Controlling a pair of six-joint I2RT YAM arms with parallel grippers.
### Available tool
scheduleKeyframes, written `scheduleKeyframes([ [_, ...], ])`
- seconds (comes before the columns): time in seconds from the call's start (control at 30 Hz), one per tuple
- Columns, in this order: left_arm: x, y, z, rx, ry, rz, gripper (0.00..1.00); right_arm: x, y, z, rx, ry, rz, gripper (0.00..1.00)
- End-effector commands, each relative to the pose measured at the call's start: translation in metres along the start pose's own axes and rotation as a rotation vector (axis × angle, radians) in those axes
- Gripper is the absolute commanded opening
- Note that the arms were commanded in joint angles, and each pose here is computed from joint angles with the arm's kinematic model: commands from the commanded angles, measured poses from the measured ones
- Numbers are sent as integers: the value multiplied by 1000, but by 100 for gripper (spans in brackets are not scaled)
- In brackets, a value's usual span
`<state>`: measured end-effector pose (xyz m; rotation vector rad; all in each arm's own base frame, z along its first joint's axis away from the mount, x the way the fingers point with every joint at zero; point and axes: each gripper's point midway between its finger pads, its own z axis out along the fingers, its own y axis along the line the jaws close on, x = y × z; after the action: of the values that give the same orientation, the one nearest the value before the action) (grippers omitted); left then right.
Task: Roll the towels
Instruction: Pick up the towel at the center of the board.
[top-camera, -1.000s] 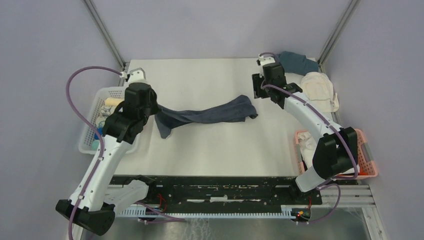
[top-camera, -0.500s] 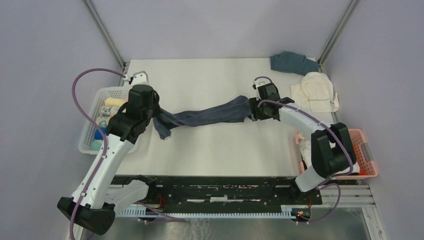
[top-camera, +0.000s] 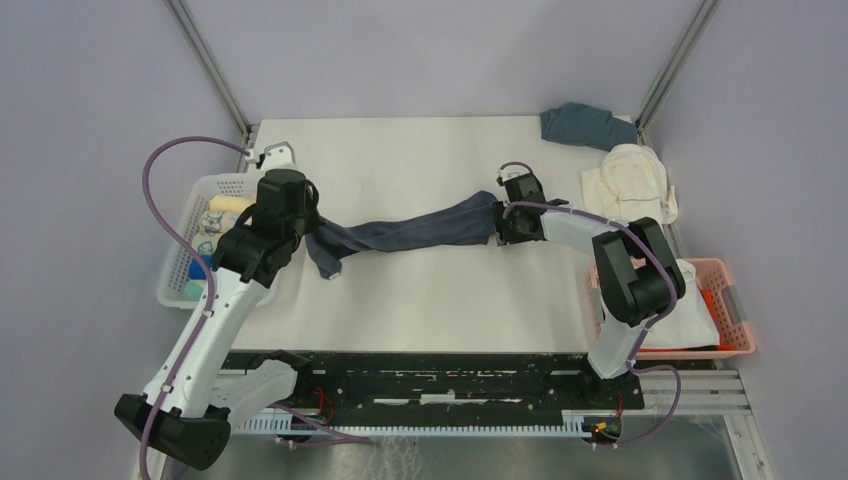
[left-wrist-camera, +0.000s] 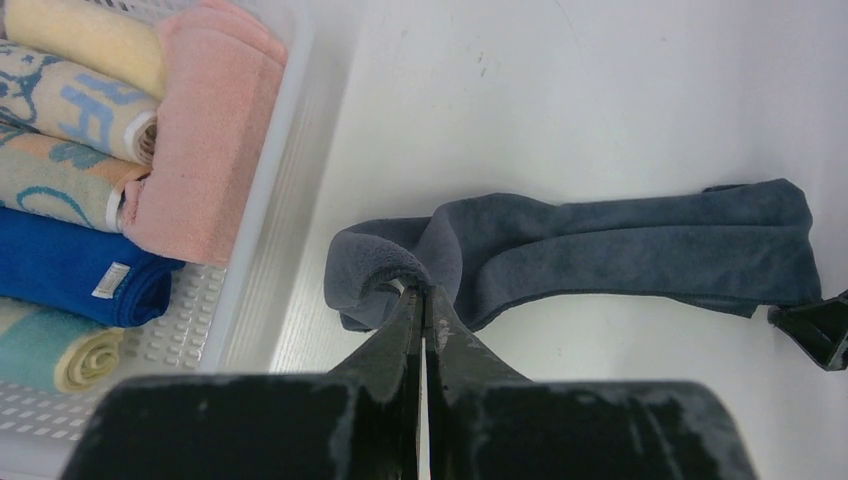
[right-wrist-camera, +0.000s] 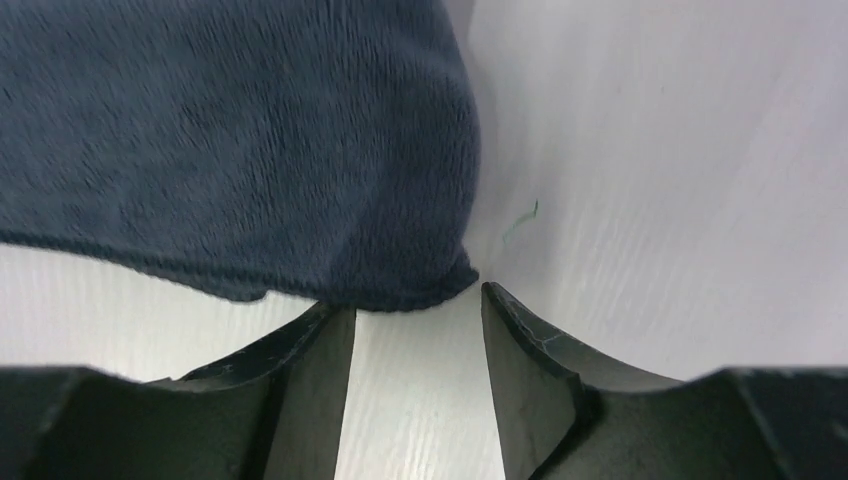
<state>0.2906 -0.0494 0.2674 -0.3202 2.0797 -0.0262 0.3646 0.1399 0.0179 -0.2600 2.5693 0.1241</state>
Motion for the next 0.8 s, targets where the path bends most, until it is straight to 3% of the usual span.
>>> scheduleKeyframes([
  [0.0, -23, 0, -5, -9, -80, -28, 3, -34, -3, 10, 28, -85, 39, 57],
  [0.2, -25, 1, -2, -22, -87, -31, 3, -47, -13, 16, 34, -120, 67, 53],
  [0.43, -55, -3, 13, -50, -149, -37, 3, -93, -31, -7, 70, -193, 49, 15],
  [0.53, -96, -9, 25, -46, -210, -59, 3, -135, -58, -41, 162, -272, 45, 1],
  [0.77, -227, -16, 37, 42, -355, -179, 3, -244, -118, -175, 379, -555, 5, 0],
])
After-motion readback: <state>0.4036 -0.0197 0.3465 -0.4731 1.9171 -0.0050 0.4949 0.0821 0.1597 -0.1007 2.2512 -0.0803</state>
